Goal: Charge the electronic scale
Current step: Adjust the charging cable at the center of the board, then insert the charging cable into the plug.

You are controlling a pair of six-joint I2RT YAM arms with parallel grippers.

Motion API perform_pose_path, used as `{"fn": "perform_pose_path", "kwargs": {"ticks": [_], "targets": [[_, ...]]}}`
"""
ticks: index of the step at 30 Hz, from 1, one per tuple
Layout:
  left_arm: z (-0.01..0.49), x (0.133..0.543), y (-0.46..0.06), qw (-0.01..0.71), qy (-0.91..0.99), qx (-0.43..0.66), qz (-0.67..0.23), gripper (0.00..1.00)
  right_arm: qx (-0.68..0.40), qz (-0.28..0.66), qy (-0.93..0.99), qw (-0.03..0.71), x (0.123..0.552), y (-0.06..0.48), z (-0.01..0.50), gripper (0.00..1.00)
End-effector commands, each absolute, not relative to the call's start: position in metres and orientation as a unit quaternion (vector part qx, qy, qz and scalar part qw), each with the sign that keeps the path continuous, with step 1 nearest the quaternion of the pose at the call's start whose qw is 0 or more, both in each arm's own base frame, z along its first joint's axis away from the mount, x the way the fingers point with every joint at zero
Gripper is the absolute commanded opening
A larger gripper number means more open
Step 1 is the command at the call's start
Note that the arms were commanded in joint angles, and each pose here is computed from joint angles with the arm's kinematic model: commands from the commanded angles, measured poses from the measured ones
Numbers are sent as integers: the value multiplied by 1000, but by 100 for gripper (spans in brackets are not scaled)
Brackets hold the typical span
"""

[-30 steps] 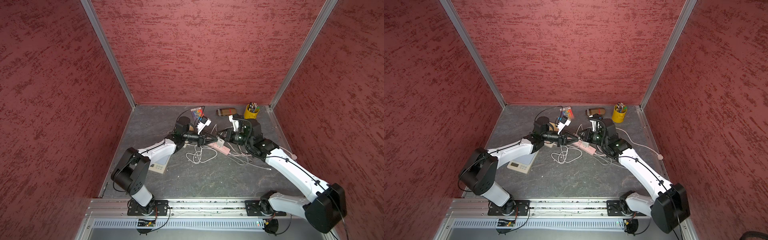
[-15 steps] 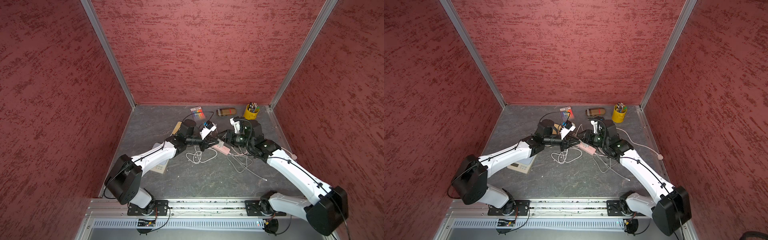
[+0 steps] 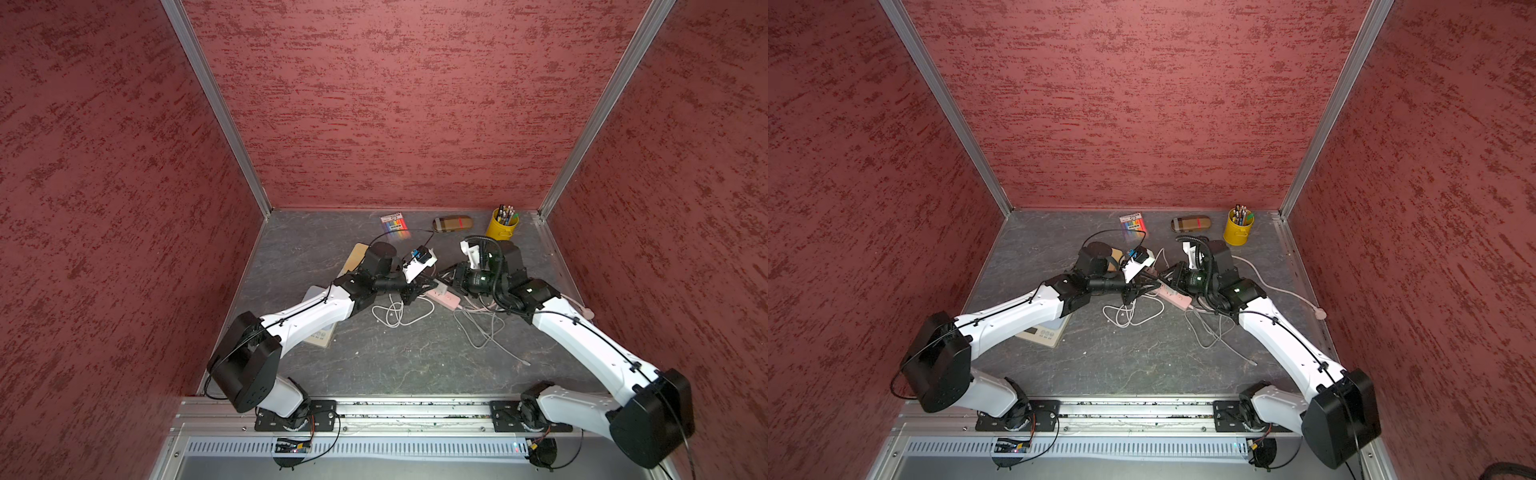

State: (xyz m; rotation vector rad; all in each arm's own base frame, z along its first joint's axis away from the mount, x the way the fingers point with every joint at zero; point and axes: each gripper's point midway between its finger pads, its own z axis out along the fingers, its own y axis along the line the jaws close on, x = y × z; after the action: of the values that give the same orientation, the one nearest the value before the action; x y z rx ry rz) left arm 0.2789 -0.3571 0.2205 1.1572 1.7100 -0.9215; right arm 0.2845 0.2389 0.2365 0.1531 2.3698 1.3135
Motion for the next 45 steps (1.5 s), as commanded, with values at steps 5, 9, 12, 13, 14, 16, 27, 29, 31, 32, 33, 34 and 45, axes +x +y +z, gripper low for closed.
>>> {"fn": "perform_pose_path", "kwargs": {"ticks": [5, 9, 12, 13, 14, 16, 27, 29, 31, 32, 33, 34, 45], "targets": [[228, 282, -357, 450, 677, 471, -343, 4, 26, 488, 855, 175, 271, 249, 233, 17], [228, 281, -357, 453, 675, 474, -338, 9, 14, 483, 856, 186, 274, 249, 235, 0], [228, 282, -354, 459, 677, 467, -338, 46, -15, 448, 864, 229, 285, 244, 244, 0], [227, 282, -351, 459, 680, 459, -342, 53, -29, 421, 872, 247, 290, 239, 245, 0], [228, 283, -346, 458, 682, 448, -352, 57, -45, 389, 880, 267, 297, 233, 247, 0], [228, 286, -337, 449, 690, 420, -382, 59, -87, 328, 892, 299, 311, 223, 246, 0], [172, 321, -334, 313, 762, 299, -482, 57, -284, 138, 871, 377, 357, 206, 194, 0], [164, 327, -341, 296, 765, 284, -496, 56, -305, 139, 860, 385, 357, 210, 188, 0], [156, 333, -347, 283, 767, 269, -509, 55, -322, 144, 855, 380, 357, 214, 177, 0], [153, 336, -348, 280, 767, 264, -513, 54, -328, 145, 853, 380, 356, 215, 176, 0], [151, 338, -350, 278, 767, 260, -516, 54, -333, 143, 858, 365, 358, 217, 161, 0], [150, 340, -351, 278, 767, 259, -517, 53, -338, 140, 858, 360, 359, 217, 155, 0], [124, 350, -353, 255, 780, 248, -515, 52, -405, 125, 832, 357, 360, 223, 127, 0]]}}
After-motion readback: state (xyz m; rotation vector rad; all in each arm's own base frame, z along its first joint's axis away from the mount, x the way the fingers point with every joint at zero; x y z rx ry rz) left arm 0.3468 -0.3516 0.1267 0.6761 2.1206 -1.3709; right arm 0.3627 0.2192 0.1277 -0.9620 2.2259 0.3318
